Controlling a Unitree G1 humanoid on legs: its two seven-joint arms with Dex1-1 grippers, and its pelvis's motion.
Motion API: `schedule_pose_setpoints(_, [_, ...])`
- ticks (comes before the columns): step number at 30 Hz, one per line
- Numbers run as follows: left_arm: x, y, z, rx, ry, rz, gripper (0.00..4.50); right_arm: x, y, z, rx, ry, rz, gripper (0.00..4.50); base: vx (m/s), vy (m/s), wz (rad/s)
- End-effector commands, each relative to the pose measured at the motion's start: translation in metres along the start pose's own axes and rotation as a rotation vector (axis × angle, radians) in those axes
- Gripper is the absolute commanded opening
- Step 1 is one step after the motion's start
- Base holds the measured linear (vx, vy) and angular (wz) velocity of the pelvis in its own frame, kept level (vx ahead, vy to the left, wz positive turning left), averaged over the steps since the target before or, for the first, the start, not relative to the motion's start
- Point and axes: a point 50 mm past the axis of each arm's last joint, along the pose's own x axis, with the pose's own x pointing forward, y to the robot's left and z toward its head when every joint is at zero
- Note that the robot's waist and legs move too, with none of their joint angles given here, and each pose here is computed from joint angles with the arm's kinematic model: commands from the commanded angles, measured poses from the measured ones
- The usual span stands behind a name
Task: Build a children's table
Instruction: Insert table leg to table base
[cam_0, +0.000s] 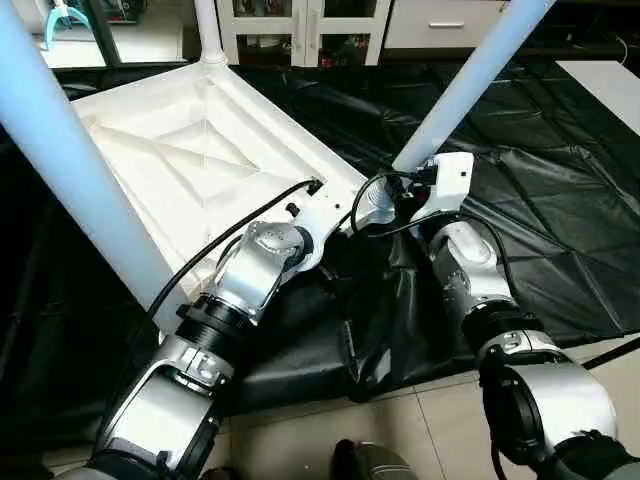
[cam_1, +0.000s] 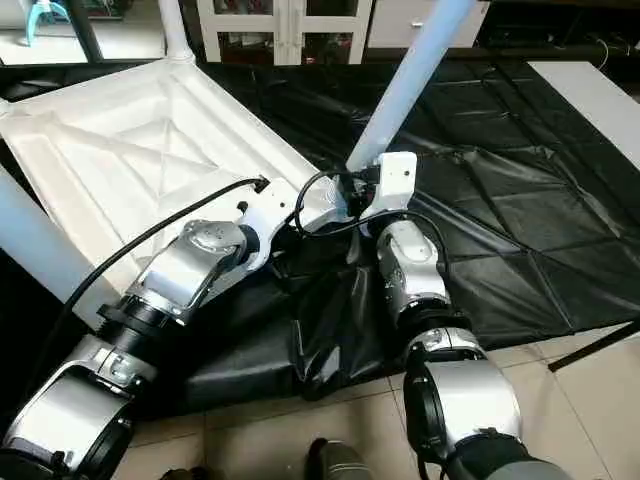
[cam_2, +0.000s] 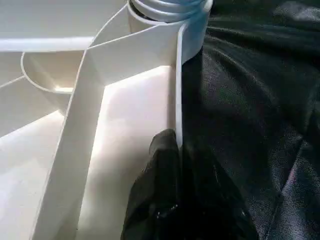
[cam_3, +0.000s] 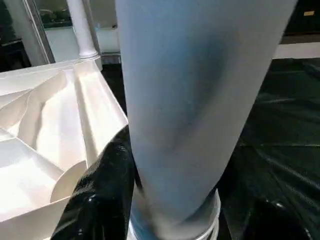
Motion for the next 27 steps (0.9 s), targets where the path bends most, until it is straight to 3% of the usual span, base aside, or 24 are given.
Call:
schedule_pose_setpoints(1, [-0.004,0.005,-0.009,0.01,0.027,0.028,0.0,-0.012,0.012,-0.037,0.026,0.16,0.098,1.9,0.0,0.0,0.0])
schedule_pose_setpoints(5, [-0.005,0.003,-0.012,0.017,0.032,0.012,0.0,-0.012,0.018,-0.035,0.062,0.13,0.172,1.89,0.0,0.0,0.0])
schedule_pose_setpoints(15, [-0.011,-0.009,-0.025,0.109,-0.001,-0.146,0.0,-0.011,0.008,-0.026,0.107,0.09,0.134,1.89,0.0,0.0,0.0])
schedule_pose_setpoints(16, [-0.016,-0.007,-0.032,0.152,0.004,-0.181,0.0,-0.008,0.004,-0.014,0.13,0.045,0.134,1.89,0.0,0.0,0.0])
schedule_pose_setpoints(17, [-0.016,-0.007,-0.032,0.152,0.004,-0.181,0.0,-0.008,0.004,-0.014,0.13,0.045,0.134,1.89,0.0,0.0,0.0])
schedule_pose_setpoints(18, [-0.021,-0.005,-0.04,0.198,0.004,-0.226,0.0,-0.005,0.0,0.001,0.157,-0.02,0.15,1.89,0.0,0.0,0.0])
schedule_pose_setpoints(19, [-0.022,-0.005,-0.042,0.208,0.006,-0.235,0.0,-0.004,-0.001,0.005,0.163,-0.035,0.154,1.89,0.0,0.0,0.0])
schedule_pose_setpoints(22, [-0.028,0.002,-0.058,0.318,0.019,-0.257,0.0,-0.003,-0.012,0.044,0.206,-0.199,0.186,1.89,0.0,0.0,0.0])
schedule_pose_setpoints(26, [-0.031,0.002,-0.058,0.394,-0.06,-0.263,0.0,-0.011,-0.029,0.069,0.164,-0.261,0.193,1.89,0.0,0.0,0.0])
schedule_pose_setpoints(27, [-0.031,0.002,-0.057,0.386,-0.07,-0.265,0.29,-0.013,-0.032,0.07,0.141,-0.247,0.202,1.89,0.0,0.0,0.0])
